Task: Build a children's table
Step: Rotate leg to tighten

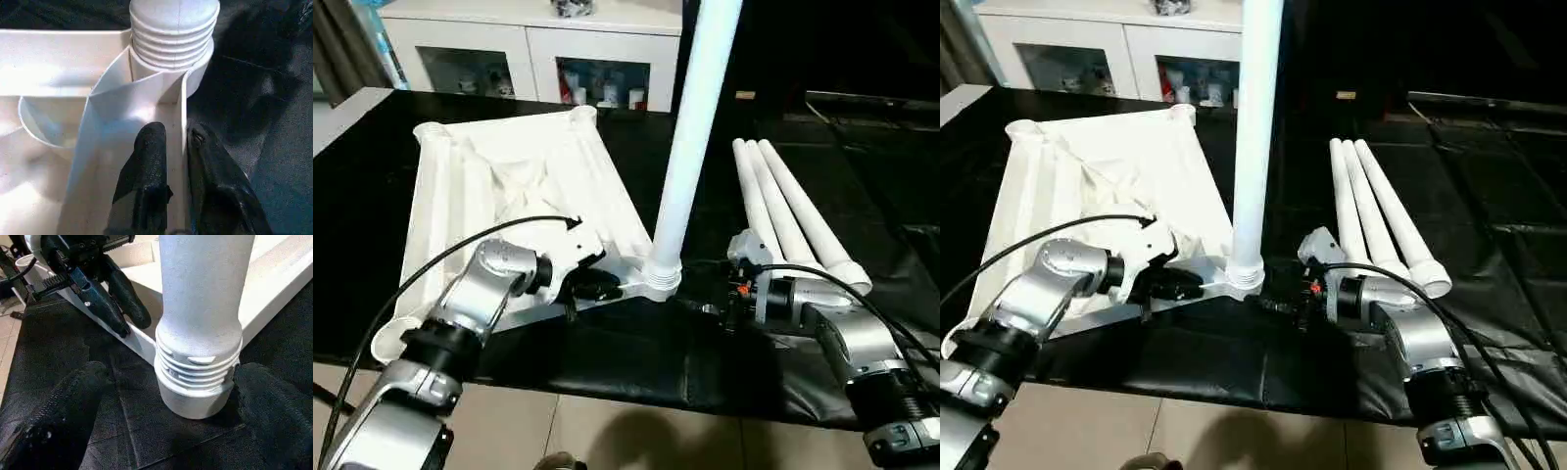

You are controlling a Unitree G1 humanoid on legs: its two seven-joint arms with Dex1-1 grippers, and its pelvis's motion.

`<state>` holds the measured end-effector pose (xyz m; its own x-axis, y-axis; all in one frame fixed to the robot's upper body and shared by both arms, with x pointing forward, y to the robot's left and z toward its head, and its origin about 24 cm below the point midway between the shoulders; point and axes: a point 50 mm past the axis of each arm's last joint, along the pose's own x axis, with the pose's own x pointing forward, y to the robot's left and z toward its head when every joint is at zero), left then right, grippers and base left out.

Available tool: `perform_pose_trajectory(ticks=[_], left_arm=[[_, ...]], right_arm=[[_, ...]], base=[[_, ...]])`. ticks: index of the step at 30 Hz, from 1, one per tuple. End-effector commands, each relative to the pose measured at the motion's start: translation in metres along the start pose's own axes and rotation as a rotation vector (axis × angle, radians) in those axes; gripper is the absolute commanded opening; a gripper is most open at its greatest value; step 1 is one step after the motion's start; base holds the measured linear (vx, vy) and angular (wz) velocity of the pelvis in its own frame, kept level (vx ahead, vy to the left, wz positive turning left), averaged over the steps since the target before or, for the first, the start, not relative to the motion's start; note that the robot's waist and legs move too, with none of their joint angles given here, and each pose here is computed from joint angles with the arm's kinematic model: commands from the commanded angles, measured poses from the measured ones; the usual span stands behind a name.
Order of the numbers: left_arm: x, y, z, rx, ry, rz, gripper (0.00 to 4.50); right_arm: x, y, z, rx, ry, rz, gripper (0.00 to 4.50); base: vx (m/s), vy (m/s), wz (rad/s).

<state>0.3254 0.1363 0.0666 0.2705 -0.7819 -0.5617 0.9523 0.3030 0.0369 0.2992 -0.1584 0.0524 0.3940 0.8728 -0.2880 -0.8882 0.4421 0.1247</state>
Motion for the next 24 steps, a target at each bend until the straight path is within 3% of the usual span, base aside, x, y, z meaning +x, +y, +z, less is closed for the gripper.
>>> perform_pose_trajectory(ticks=[1, 4, 12, 20, 24], left_arm=[[-0.0011, 0.0050, 0.0027, 0.017, 0.017, 0.025, 0.82], [-0.0006, 0.0051, 0.0019, 0.011, 0.019, 0.021, 0.82], [0.0009, 0.0033, -0.0005, 0.011, 0.035, -0.010, 0.04], [0.0007, 0.0021, -0.0038, 0.030, 0.058, -0.025, 0.04], [-0.0023, -0.0035, -0.0060, 0.082, 0.066, -0.105, 0.04]], right_arm=[[-0.0024, 0.0011, 0.0033, -0.020, -0.001, 0.004, 4.50], [-0.0029, 0.0010, 0.0029, -0.021, 0.000, 0.002, 4.50], [-0.0033, 0.0011, 0.0022, -0.023, 0.002, -0.002, 4.50], [-0.0033, 0.0004, 0.0024, -0.028, 0.006, -0.002, 4.50], [-0.0041, -0.0015, 0.0068, -0.049, 0.012, 0.011, 4.50]], base=[[0.000, 0.000, 0.00], [0.000, 0.000, 0.00], [0.000, 0.000, 0.00], [0.000, 0.000, 0.00], [0.000, 0.000, 0.00]])
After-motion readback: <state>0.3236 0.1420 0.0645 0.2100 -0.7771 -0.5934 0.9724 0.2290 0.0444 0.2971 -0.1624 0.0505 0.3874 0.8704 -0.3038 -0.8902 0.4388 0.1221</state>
